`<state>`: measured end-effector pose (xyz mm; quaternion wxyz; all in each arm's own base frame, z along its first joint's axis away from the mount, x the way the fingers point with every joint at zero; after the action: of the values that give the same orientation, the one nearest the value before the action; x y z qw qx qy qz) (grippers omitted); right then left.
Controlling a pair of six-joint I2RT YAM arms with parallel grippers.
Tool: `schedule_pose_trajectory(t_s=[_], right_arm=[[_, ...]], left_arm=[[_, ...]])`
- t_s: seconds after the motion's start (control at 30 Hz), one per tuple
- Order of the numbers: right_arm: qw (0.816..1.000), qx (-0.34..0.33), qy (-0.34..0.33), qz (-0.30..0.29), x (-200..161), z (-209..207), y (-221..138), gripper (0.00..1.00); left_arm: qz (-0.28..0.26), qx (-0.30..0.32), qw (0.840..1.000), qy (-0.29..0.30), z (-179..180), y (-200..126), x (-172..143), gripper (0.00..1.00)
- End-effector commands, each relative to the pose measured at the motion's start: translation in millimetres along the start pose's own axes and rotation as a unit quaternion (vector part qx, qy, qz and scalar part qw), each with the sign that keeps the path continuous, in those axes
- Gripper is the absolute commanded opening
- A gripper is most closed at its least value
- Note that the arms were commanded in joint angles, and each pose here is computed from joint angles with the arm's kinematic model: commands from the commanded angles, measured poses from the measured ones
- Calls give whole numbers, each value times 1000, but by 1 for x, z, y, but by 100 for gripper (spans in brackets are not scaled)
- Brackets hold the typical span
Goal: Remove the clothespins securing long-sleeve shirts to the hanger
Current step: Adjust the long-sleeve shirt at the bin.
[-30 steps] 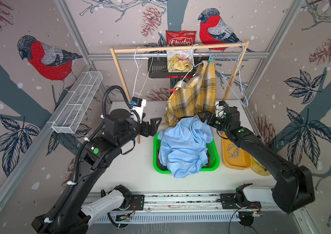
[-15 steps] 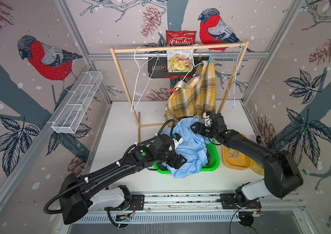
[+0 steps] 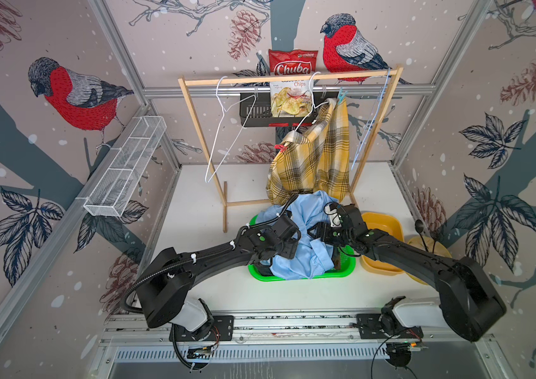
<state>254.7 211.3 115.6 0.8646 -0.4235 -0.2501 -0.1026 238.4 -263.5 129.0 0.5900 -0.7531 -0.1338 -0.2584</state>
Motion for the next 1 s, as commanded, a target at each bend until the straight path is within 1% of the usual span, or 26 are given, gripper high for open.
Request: schedule_pose_trajectory(t_s=[0.0, 0.17, 0.23, 0.33, 0.4, 0.47, 0.53, 0.6, 0.67, 0.7, 0.73, 0.83, 0.9, 0.97], right_arm=[[999, -9, 20, 35, -22, -12, 11, 69], [998, -34, 40, 35, -37, -28, 22, 66], [998, -41, 41, 22, -34, -28, 20, 67], [999, -41, 28, -5, -16, -20, 7, 72], [998, -46, 11, -43, 6, -11, -13, 73], [993, -54, -5, -106, 32, -3, -48, 79], [984, -53, -13, -169, 56, 3, -83, 85], [978, -55, -22, -198, 75, 3, -110, 90], [975, -61, -27, -210, 92, 0, -127, 93], [974, -63, -33, -216, 99, -1, -131, 97], [973, -65, -41, -219, 104, -2, -131, 100], [974, -67, -59, -210, 120, -11, -111, 100], [978, -50, -55, -194, 130, -20, -86, 100], [985, -27, -57, -161, 137, -23, -61, 100]], left_arm=[[-33, 70, 996, -37, 21, 16, -1, 80], [-23, 113, 992, -51, 44, 40, -29, 82], [-18, 124, 991, -54, 51, 45, -38, 82], [-13, 132, 990, -51, 57, 51, -48, 84], [-11, 133, 990, -48, 59, 52, -51, 84], [-12, 132, 990, -45, 60, 52, -52, 84], [-13, 134, 990, -42, 63, 50, -55, 84], [-10, 132, 990, -39, 65, 50, -58, 84], [-9, 131, 991, -36, 67, 49, -61, 85], [-8, 130, 991, -35, 68, 49, -62, 85], [-10, 127, 991, -33, 67, 48, -62, 85], [-16, 117, 993, -30, 65, 46, -61, 85], [-18, 111, 993, -25, 61, 45, -59, 85], [-15, 108, 994, -20, 60, 45, -60, 85]])
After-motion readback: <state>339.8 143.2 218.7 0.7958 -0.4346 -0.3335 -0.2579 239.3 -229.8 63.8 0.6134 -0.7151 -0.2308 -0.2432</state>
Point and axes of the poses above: each gripper's point midway between its finger pads, its own y axis out along the fingers, its own z axis along the line the jaws close on, x = y × z, the point moved 4 cm from there along -y, back along the fingers, and after that the axes turned 11 degrees about -y, right-handed, at the moved point
